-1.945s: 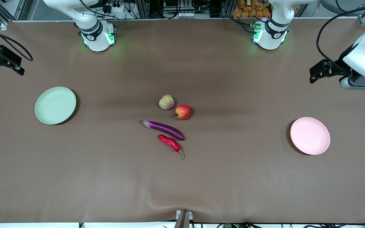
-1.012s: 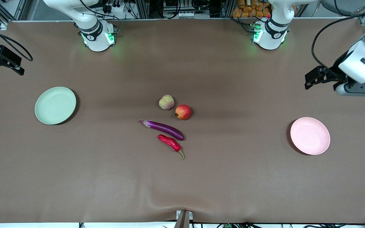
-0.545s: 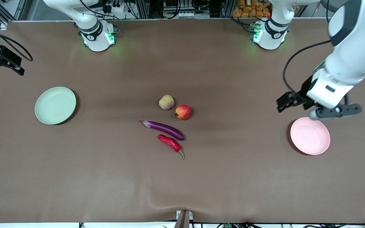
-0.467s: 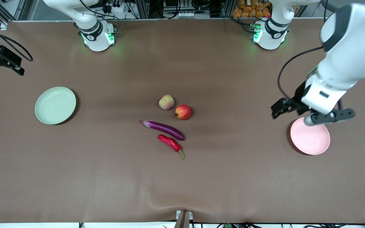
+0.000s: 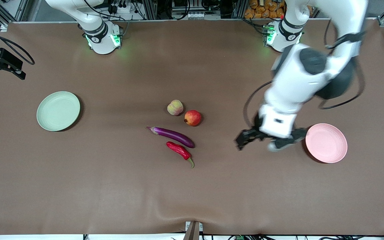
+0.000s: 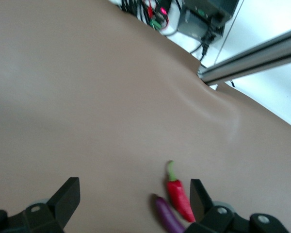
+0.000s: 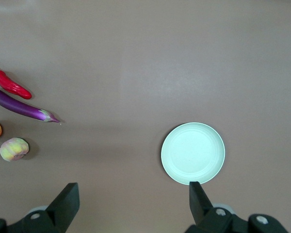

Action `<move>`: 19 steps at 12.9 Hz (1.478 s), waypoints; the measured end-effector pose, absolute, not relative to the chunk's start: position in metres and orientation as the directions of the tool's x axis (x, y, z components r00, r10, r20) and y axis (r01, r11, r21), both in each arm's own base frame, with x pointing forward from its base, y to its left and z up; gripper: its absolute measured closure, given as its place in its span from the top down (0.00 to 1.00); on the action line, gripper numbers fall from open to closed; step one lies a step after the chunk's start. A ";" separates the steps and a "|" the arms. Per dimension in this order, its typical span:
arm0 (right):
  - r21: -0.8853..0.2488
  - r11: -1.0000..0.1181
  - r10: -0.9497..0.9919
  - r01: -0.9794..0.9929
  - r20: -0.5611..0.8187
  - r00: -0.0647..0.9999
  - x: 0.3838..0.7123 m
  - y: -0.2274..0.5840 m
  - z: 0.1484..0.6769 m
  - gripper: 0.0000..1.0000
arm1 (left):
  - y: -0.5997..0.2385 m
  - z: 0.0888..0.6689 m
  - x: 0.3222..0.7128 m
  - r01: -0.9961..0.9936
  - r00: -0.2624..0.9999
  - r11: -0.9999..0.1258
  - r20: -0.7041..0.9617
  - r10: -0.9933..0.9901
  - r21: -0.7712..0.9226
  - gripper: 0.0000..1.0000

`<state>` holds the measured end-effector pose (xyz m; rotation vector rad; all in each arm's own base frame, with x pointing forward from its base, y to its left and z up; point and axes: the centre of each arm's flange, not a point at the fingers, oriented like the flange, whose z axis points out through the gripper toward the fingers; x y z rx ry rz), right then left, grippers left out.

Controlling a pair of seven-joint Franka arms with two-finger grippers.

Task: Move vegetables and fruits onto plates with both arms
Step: 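Move the left gripper over the purple eggplant and red chili, then lower the left gripper and grasp the purple eggplant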

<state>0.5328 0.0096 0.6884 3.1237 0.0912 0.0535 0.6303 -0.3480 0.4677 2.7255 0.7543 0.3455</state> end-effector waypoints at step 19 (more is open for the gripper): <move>0.015 -0.998 0.061 0.061 0.034 0.998 0.533 0.010 0.688 1.00 | -0.593 0.238 0.506 0.877 0.404 -0.324 -0.181 0.897 0.355 1.00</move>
